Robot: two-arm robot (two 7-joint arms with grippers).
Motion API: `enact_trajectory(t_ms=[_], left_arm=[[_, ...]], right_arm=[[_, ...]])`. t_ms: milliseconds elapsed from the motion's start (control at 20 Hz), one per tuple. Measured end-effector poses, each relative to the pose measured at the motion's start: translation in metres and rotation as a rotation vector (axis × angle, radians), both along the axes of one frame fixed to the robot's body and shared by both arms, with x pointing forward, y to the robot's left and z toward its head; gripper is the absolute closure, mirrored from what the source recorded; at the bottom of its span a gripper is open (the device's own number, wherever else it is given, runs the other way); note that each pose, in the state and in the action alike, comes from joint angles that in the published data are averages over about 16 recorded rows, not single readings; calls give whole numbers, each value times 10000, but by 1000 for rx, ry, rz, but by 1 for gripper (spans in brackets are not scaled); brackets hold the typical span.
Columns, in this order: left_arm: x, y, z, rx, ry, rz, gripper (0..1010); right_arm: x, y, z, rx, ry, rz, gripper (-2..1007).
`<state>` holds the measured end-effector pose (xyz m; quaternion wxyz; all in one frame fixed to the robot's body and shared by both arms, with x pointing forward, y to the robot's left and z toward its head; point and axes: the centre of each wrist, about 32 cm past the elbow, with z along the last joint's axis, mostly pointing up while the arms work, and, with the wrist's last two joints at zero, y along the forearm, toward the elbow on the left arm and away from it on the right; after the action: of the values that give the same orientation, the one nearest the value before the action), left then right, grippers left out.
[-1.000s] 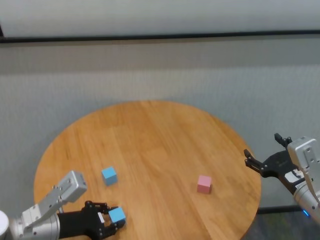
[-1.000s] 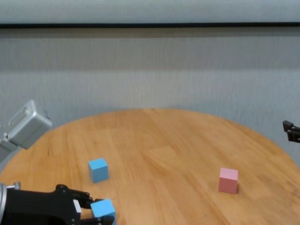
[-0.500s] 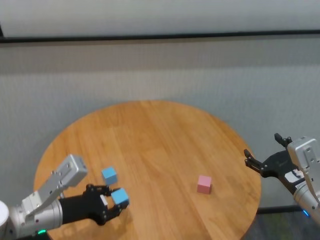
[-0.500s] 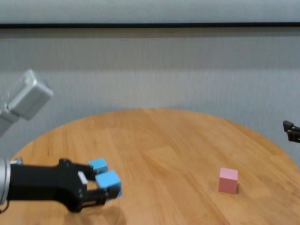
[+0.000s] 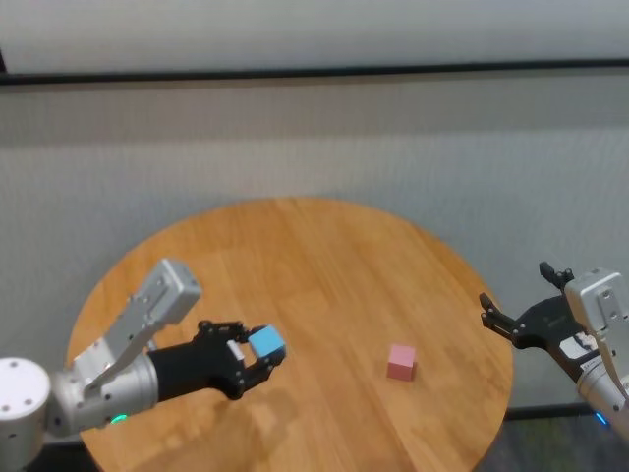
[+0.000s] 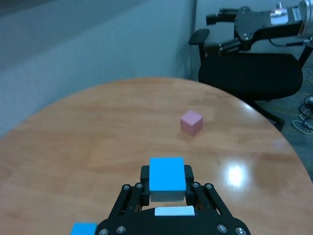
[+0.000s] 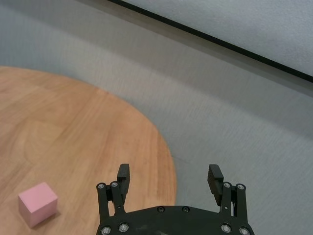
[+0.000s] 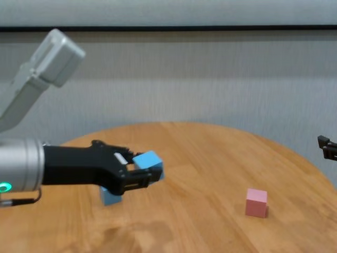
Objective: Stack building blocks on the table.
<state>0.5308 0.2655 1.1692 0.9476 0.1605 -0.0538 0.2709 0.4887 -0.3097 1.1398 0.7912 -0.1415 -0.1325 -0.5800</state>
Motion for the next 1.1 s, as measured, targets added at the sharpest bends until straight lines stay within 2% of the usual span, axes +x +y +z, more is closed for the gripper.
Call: enact_trajectory(t_ms=[200,400,700,1100], left_arm=[[58,-155,39,-3,-8,8,617],[133,-304,27,6,-13,11,617],[254,-466,-54,30,-12,18,617],[426,-621,-160,41,7,34,617]], right_arm=[[0,0,0,0,0,0,1],[0,0,0,0,0,0,1],[0,0,0,0,0,0,1],[0,0,0,0,0,0,1]])
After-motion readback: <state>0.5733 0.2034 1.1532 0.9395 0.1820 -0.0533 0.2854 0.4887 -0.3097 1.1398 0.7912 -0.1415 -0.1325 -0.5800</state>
